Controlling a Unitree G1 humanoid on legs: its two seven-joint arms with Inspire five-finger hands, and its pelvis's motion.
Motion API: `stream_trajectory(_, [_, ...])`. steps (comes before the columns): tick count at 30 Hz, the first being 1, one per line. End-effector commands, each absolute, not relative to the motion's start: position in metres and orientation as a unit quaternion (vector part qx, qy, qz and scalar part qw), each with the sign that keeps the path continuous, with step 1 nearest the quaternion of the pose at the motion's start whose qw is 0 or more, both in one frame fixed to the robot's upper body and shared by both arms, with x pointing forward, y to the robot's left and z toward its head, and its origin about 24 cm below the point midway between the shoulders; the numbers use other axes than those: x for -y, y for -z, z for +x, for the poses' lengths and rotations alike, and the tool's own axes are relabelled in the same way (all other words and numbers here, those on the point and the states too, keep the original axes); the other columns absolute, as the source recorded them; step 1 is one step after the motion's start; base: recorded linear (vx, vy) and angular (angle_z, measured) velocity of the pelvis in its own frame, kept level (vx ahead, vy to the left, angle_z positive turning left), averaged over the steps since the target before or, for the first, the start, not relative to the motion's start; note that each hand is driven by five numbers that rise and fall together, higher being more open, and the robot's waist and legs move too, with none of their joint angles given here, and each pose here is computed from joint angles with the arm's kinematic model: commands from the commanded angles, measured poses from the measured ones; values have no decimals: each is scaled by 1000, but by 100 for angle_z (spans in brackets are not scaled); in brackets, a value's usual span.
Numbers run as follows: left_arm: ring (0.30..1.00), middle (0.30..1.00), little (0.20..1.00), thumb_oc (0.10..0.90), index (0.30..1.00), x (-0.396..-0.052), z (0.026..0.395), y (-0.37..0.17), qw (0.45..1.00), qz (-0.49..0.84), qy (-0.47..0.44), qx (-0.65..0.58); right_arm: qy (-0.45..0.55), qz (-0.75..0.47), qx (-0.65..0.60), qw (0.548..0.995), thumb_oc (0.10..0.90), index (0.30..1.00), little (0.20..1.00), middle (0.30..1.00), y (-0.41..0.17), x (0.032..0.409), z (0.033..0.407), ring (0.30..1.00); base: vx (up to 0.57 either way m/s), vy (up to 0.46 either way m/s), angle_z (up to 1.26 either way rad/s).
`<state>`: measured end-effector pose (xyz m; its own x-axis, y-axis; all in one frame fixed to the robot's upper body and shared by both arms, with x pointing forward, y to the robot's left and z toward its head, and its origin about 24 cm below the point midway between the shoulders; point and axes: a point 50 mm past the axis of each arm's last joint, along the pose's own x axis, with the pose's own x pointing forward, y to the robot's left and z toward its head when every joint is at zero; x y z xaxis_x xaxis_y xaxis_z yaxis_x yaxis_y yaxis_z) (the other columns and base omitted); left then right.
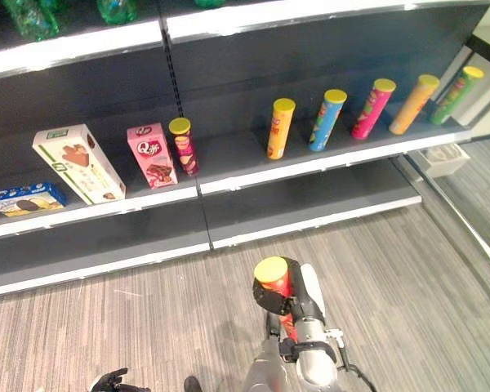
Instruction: Put the goods on the table back onto the shelves and tidy them up.
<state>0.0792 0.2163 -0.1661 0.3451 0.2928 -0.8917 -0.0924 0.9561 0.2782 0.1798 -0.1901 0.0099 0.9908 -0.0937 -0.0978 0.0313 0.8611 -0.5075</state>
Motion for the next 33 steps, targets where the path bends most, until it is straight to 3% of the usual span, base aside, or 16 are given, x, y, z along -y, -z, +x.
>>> stream_trajectory(1, [900,900,900,800,900,-203,87,165,830,58,-139,-536,34,-277,142,950,400,300,300,300,-85,187,199,300,173,-178,34])
stream_trajectory(13, [900,900,900,800,900,-191,95,162,849,6,-153,-506,-8,-311,165,936,400,300,300,300,-91,184,192,300,204,-237,-1])
stream_trajectory(22, [900,900,900,800,900,-188,75,168,824,-19,-180,-537,0,-330,166,929,400,300,300,300,-88,185,186,300,185,136,3])
stream_trajectory(33, [900,900,900,800,900,-191,94,164,844,41,-139,-517,3,-320,151,935,400,300,300,300,-80,180,183,300,72,183,-14])
